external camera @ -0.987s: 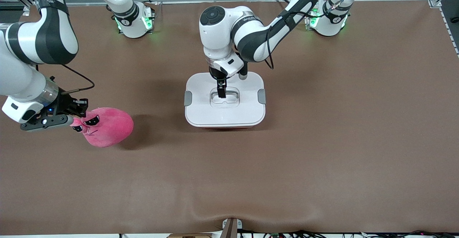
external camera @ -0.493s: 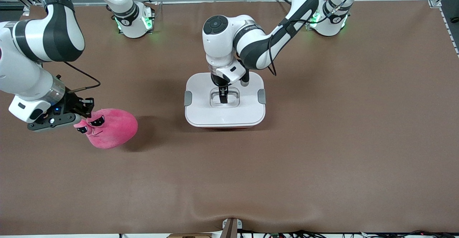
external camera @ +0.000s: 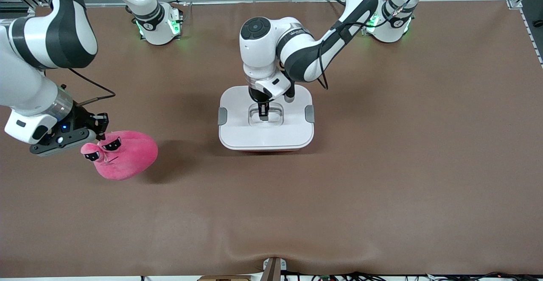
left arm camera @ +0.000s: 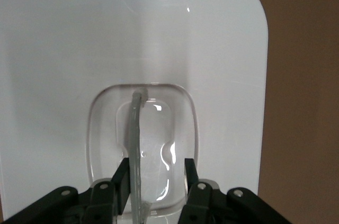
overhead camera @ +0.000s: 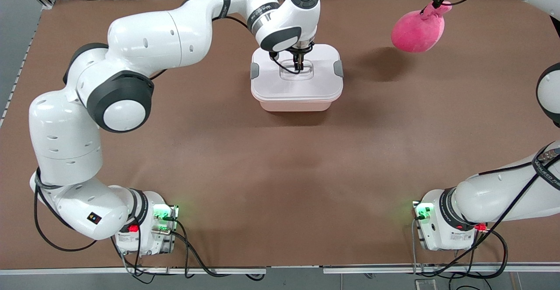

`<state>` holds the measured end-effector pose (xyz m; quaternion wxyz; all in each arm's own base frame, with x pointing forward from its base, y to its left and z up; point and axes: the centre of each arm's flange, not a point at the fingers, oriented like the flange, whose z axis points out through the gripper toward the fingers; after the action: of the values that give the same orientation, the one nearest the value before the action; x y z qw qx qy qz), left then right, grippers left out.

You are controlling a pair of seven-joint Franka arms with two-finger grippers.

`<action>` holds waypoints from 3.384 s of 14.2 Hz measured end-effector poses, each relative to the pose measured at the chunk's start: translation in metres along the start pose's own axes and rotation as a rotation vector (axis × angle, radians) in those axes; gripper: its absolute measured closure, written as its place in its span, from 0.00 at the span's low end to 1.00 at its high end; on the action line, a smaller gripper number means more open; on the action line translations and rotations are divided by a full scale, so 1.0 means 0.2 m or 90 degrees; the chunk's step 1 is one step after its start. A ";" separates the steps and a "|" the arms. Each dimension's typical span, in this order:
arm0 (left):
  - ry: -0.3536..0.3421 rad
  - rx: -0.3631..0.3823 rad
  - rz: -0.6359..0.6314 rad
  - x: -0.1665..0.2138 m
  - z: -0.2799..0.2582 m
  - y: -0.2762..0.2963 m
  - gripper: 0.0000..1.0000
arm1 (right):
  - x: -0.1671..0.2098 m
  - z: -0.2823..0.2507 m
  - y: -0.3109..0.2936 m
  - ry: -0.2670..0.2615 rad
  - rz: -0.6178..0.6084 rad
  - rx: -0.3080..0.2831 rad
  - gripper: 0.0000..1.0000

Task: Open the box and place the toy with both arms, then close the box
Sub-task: 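Lift the lid off with the left gripper while the right gripper lifts the plush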

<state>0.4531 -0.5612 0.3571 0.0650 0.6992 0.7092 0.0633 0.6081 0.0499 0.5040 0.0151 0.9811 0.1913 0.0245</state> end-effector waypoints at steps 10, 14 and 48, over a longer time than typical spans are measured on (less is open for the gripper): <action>-0.002 -0.001 0.000 -0.01 -0.01 0.00 0.92 | -0.01 -0.15 -0.14 0.003 -0.100 0.001 0.98; -0.001 -0.001 0.002 -0.01 -0.01 -0.01 0.93 | -0.04 -0.17 -0.15 -0.014 -0.139 0.008 0.98; -0.122 0.089 0.230 1.74 -0.90 0.97 0.93 | 0.15 -0.29 -1.56 0.086 -0.639 -0.009 0.98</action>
<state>0.6064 -0.2103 0.5672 0.0709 0.8207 0.5653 -0.0419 0.5155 0.3502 0.5520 0.0192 0.7641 0.6399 0.0793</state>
